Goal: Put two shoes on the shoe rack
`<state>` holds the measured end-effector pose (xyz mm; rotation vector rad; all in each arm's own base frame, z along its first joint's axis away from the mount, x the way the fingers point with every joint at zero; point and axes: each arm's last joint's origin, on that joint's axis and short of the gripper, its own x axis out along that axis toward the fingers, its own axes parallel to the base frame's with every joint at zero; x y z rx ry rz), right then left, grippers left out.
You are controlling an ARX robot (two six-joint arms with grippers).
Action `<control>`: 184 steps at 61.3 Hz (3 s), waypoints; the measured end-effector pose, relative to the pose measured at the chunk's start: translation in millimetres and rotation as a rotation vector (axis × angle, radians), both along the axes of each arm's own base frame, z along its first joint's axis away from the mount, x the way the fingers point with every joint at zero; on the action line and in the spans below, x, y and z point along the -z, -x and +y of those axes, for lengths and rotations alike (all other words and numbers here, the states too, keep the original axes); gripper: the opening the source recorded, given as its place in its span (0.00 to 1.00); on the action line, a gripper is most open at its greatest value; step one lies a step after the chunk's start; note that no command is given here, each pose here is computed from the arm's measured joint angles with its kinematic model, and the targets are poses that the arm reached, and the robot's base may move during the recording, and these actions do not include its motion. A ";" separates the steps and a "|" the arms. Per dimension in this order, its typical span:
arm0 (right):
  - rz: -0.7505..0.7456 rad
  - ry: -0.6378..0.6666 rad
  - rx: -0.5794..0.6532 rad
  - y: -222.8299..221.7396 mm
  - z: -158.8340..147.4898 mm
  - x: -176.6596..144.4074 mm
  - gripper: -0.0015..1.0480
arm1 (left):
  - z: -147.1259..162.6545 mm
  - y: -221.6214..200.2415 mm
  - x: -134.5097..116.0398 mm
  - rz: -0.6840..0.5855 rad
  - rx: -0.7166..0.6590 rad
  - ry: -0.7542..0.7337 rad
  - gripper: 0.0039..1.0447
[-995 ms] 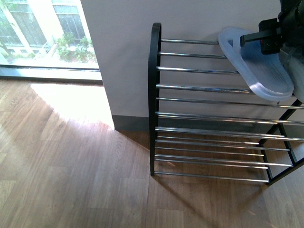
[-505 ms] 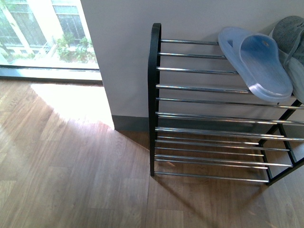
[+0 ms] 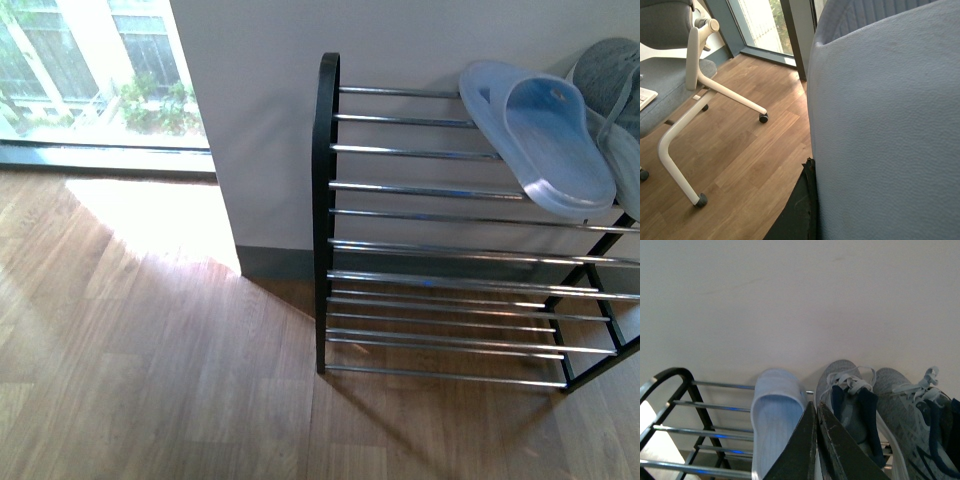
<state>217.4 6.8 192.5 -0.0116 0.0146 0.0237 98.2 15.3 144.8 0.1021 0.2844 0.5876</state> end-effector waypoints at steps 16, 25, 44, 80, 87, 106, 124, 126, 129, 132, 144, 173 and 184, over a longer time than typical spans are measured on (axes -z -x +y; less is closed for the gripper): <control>-0.005 -0.001 0.022 36.8 -6.5 12.1 0.02 | 0.0 0.0 0.0 0.000 0.000 0.000 0.02; -0.001 -0.001 0.023 54.6 -6.6 18.2 0.02 | 0.0 0.0 0.0 0.000 0.000 0.000 0.02; -0.005 -0.001 0.022 71.6 -6.6 28.1 0.02 | 0.0 0.0 0.0 0.000 0.000 0.000 0.02; -0.032 -0.001 0.022 94.8 -6.6 19.7 0.02 | 0.0 0.0 0.0 0.000 0.000 0.000 0.02; -0.034 -0.001 0.022 98.0 -6.6 19.3 0.02 | 0.0 0.0 0.0 0.000 0.000 0.000 0.02; -0.035 -0.001 0.022 104.9 -6.6 19.4 0.02 | 0.0 0.0 0.0 0.000 0.000 0.000 0.02; -0.008 -0.001 0.021 113.9 -6.6 23.0 0.02 | 0.0 0.0 0.0 0.000 0.000 0.000 0.02; -0.001 -0.001 0.023 116.7 -6.7 24.3 0.02 | 0.0 0.0 0.0 0.000 0.000 0.000 0.02; -0.017 -0.001 0.024 119.1 -6.7 23.4 0.02 | 0.0 0.0 0.0 0.000 -0.001 0.000 0.02; -0.030 -0.001 0.023 120.3 -6.7 22.5 0.02 | 0.0 0.0 0.0 0.000 0.000 0.000 0.02; -0.029 -0.001 0.023 120.5 -6.7 22.6 0.05 | 0.0 0.0 0.0 0.000 -0.001 0.000 0.02; -0.029 -0.001 0.022 120.5 -6.7 22.6 0.79 | 0.1 0.1 0.0 0.000 -0.005 -0.001 0.02; -0.029 -0.002 0.022 120.5 -6.7 22.7 0.91 | 0.1 0.1 0.0 0.000 -0.004 -0.001 0.02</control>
